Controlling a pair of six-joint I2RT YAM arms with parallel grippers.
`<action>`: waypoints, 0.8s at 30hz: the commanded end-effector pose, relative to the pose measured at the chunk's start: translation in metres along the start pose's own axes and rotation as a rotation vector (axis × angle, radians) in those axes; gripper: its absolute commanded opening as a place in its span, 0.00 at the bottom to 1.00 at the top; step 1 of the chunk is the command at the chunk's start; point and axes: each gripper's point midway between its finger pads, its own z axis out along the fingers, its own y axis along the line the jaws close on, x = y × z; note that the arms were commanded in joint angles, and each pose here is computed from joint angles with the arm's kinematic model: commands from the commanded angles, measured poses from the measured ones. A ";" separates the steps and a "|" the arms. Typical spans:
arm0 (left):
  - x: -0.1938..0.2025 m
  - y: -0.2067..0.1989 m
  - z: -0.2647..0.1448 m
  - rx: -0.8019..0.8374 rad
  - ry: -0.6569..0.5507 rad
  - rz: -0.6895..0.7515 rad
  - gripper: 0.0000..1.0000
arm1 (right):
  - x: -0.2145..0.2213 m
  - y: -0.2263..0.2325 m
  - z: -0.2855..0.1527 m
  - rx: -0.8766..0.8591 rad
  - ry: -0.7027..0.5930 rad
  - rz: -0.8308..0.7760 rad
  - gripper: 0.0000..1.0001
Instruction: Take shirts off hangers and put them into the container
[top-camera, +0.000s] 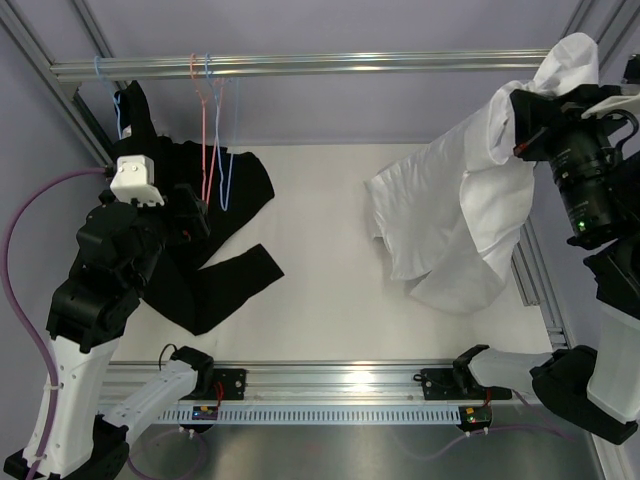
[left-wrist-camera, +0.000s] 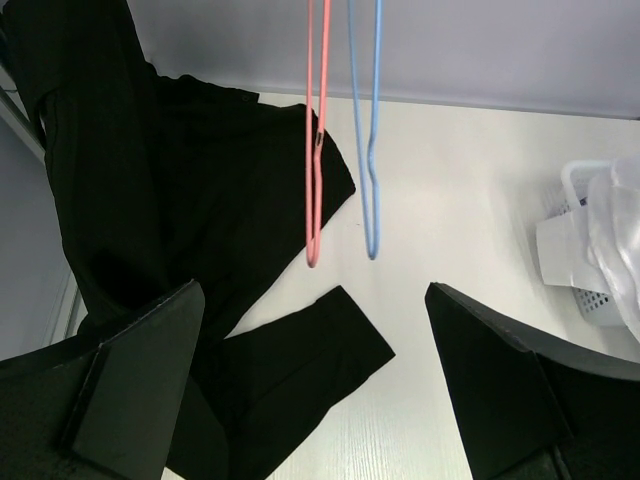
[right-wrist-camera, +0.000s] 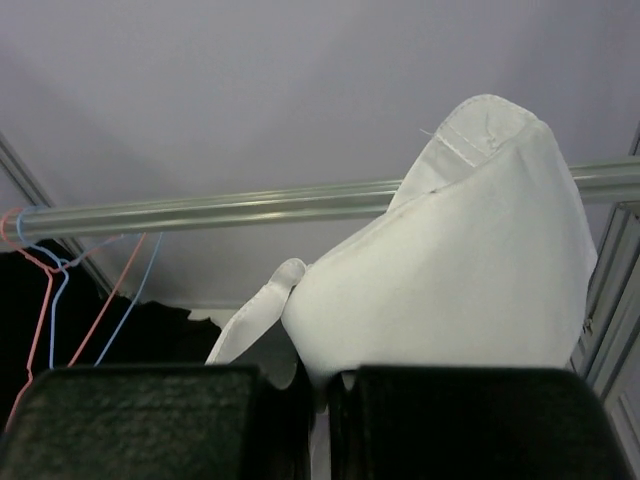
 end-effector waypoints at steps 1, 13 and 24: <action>-0.016 -0.002 0.001 0.008 -0.056 -0.008 0.99 | -0.053 -0.012 -0.014 0.036 -0.192 0.016 0.00; -0.007 -0.007 0.003 0.033 -0.034 -0.017 0.99 | 0.004 -0.057 0.015 0.336 -0.126 -0.138 0.00; 0.016 -0.010 0.007 0.050 0.026 -0.017 0.99 | 0.238 -0.091 0.081 0.384 0.294 -0.047 0.00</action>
